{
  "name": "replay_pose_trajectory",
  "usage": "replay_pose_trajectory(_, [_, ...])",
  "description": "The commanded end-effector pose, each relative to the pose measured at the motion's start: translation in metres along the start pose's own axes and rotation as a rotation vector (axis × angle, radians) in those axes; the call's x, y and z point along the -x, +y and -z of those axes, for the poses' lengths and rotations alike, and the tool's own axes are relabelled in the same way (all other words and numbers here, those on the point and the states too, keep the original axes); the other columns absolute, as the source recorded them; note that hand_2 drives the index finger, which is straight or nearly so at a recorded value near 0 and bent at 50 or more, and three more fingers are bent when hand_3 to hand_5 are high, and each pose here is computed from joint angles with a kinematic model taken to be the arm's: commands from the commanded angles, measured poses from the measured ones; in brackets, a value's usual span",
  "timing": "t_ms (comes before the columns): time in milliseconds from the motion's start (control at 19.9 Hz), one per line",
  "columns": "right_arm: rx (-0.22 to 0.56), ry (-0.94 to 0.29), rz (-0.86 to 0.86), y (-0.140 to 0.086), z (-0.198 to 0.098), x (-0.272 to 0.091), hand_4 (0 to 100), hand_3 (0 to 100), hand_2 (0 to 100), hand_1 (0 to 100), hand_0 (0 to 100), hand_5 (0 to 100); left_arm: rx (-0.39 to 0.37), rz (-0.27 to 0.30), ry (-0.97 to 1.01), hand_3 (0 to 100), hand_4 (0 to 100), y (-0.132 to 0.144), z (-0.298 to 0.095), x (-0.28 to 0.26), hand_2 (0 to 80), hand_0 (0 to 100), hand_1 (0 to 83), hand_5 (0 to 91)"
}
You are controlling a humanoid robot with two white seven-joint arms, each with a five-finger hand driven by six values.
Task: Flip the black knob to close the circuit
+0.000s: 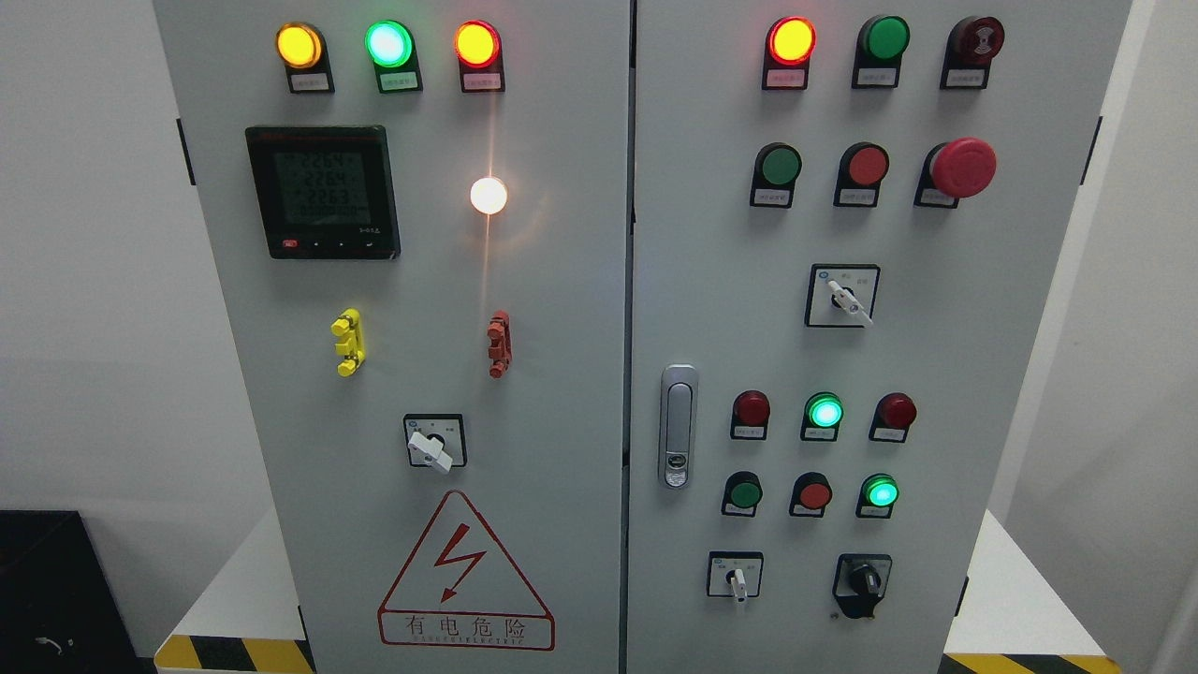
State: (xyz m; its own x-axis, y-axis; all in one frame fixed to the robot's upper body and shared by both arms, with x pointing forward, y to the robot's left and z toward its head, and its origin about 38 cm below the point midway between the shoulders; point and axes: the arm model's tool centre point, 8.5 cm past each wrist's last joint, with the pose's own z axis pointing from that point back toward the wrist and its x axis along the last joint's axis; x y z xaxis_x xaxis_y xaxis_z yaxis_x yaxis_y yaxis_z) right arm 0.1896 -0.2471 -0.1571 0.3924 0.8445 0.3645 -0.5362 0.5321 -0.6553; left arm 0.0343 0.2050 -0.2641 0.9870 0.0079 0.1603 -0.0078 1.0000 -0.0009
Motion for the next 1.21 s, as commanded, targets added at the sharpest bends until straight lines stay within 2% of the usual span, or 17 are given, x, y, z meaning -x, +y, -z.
replay_pose_trajectory(0, [0.296, -0.148, -0.103, -0.101, -0.011, -0.058, 92, 100, 91, 9, 0, 92, 0.0, 0.0, 0.006, 0, 0, 0.0, 0.0, 0.004, 0.0, 12, 55.6, 0.0])
replay_pose_trajectory(151, [0.396, -0.184, -0.157, -0.133, -0.02, -0.078, 93, 100, 92, 6, 0, 95, 0.0, 0.0, 0.006, 0, 0, 0.0, 0.0, 0.004, 0.0, 12, 55.6, 0.0])
replay_pose_trajectory(603, [0.634, -0.24, -0.2, -0.205, -0.052, -0.116, 96, 100, 92, 4, 0, 99, 0.0, 0.0, 0.006, 0, 0, 0.0, 0.0, 0.004, 0.0, 12, 55.6, 0.0])
replay_pose_trajectory(803, [0.677, -0.239, -0.201, -0.23, -0.06, -0.131, 97, 100, 93, 0, 0, 100, 0.0, 0.0, 0.006, 0, 0, 0.0, 0.0, 0.004, 0.0, 12, 55.6, 0.0])
replay_pose_trajectory(1155, [0.729, -0.28, -0.196, -0.266, -0.068, -0.155, 98, 100, 94, 0, 0, 100, 0.0, 0.0, 0.006, 0, 0, 0.0, 0.0, 0.004, 0.0, 12, 55.6, 0.0])
